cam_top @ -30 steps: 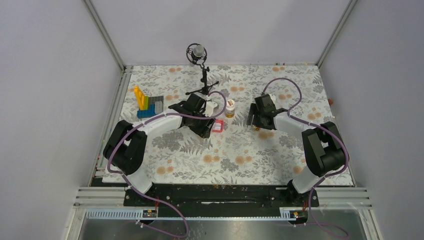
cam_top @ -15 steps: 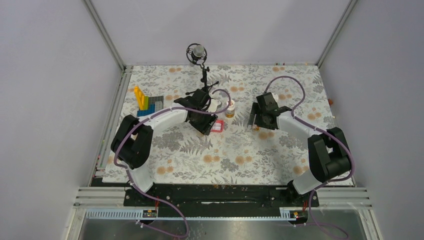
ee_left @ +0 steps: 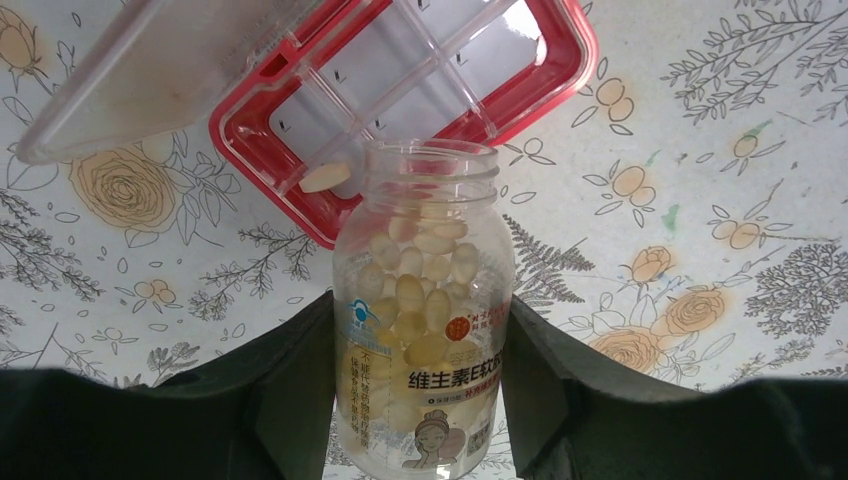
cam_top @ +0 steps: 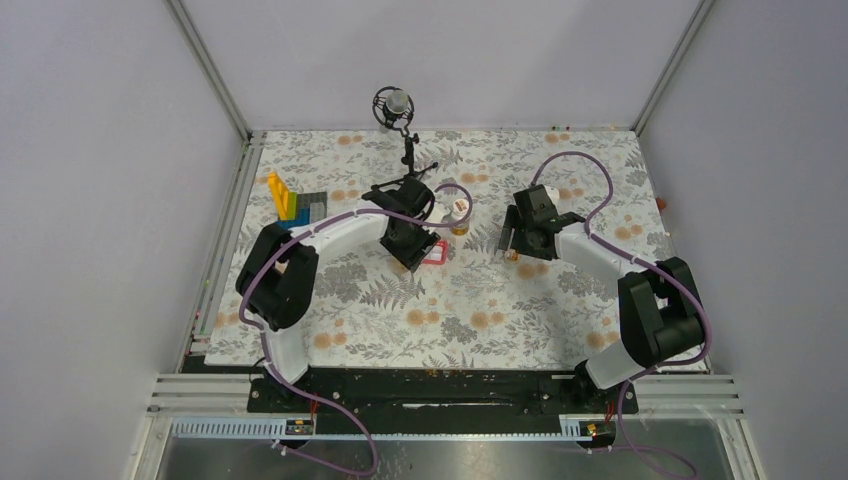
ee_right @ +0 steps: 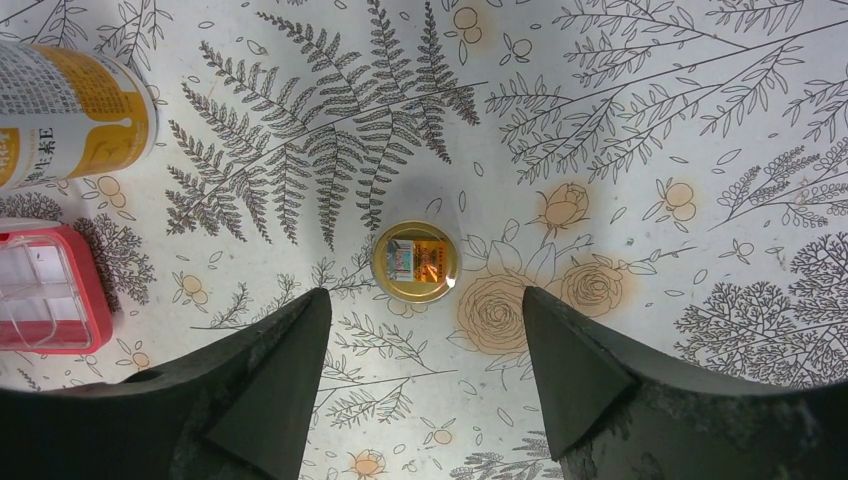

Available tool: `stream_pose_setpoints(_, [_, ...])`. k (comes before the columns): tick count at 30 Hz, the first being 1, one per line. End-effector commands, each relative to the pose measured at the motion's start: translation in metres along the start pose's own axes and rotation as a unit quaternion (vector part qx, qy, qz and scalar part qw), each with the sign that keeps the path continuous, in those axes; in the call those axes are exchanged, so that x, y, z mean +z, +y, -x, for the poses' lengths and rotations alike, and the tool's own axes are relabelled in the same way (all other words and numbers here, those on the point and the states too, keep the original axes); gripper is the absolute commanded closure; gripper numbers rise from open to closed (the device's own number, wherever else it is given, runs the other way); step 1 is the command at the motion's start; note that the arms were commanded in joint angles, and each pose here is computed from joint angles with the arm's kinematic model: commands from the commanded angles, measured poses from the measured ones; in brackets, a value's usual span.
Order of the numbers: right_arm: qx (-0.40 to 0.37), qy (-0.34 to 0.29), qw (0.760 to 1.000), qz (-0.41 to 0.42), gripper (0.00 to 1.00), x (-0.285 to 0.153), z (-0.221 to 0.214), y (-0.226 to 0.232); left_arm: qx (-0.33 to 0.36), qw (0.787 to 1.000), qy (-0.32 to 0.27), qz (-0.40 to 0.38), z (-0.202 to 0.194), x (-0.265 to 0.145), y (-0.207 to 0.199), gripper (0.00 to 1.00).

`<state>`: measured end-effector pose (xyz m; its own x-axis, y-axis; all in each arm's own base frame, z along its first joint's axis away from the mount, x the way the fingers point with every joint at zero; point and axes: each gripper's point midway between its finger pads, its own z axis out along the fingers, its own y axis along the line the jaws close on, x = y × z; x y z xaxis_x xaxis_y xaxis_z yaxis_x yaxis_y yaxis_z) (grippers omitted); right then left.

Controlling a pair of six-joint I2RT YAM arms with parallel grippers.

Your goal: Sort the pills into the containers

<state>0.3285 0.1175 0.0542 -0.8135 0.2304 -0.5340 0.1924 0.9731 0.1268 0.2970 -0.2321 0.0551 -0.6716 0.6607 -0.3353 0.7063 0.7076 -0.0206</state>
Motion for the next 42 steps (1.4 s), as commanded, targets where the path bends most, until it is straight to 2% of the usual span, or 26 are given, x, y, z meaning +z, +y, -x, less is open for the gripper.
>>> stream_pose_setpoints(1, [0.012,-0.028,1.0,-0.004,0.23,-0.0112,0.0144,0.001,0.013,1.0,-0.007,0.027,0.0164,-0.007,0.0094,1.0])
stream_pose_setpoints(42, [0.017,-0.017,1.0,-0.007,0.23,-0.0091,0.0071,-0.001,0.07,0.989,0.066,0.109,0.0154,-0.0052,0.0105,1.0])
